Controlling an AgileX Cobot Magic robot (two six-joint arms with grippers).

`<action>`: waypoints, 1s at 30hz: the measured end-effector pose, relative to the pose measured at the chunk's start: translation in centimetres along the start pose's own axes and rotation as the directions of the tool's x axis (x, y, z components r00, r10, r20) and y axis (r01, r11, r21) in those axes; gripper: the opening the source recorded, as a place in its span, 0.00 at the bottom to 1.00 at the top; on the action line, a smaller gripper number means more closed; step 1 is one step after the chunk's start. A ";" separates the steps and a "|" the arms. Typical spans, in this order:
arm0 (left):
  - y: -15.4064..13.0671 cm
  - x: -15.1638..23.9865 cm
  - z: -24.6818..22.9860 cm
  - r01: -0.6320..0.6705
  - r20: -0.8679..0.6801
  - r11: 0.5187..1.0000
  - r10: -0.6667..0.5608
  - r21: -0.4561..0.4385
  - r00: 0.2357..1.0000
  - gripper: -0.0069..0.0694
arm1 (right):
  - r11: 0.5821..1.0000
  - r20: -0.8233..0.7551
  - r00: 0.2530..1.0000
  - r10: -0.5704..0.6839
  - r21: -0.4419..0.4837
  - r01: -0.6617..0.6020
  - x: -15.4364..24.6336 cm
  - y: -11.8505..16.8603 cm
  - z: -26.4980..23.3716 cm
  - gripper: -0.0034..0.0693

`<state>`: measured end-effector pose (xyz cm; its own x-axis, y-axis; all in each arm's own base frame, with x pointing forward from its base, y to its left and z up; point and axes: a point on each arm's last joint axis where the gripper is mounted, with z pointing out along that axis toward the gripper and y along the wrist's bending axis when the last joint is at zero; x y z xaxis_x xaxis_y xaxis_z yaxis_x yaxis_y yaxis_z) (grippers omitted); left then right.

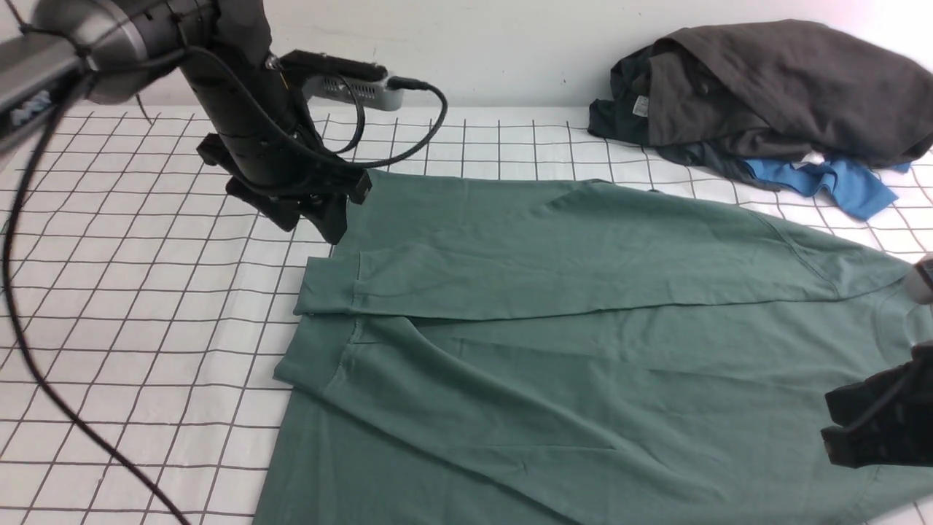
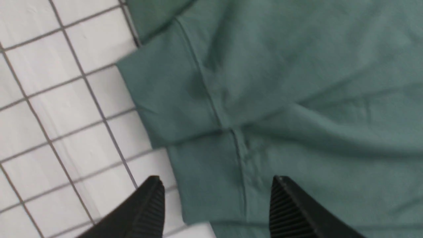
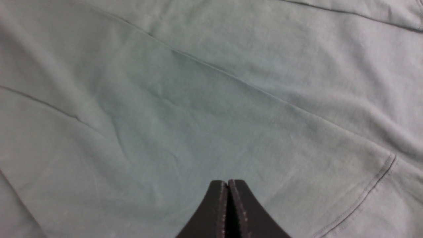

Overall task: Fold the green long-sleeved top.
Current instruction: Use both arms simultaneously to clamp the lower edge of the clothing fabric

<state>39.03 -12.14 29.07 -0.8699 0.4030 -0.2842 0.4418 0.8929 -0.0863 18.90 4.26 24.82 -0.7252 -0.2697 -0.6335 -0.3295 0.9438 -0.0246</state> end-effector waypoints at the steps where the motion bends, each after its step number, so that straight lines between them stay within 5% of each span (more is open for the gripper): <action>1: -0.3 0.2 -0.1 -0.014 -0.002 1.000 0.014 0.003 1.000 0.62 | 1.000 -0.001 1.000 -0.001 -0.001 0.001 0.0 0.0 0.0 0.03; 8: -7.0 10.6 3.2 -0.401 -0.218 0.905 0.424 0.139 0.879 0.64 | 0.998 -0.002 0.999 -0.038 -0.058 0.038 0.0 0.6 0.0 0.03; 14: -9.0 17.4 9.0 -0.691 -0.279 0.703 0.707 0.170 0.650 0.64 | 0.985 0.034 0.993 -0.110 -0.128 0.114 -0.2 1.2 -0.1 0.03; 21: -8.9 18.4 10.5 -0.731 -0.295 0.661 0.741 0.168 0.603 0.60 | 0.978 0.039 0.991 -0.125 -0.161 0.129 -0.2 1.5 -0.1 0.03; 30: -8.7 17.0 9.3 -0.670 -0.301 0.741 0.648 0.040 0.699 0.12 | 0.965 0.017 0.986 -0.167 -0.200 0.167 0.1 1.8 -0.3 0.03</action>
<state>22.48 -14.93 16.13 -0.3880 0.9210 0.0331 0.9191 0.3841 0.0880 18.11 5.91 24.95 -0.6499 -0.4201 -0.6333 -0.5601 0.8280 0.0255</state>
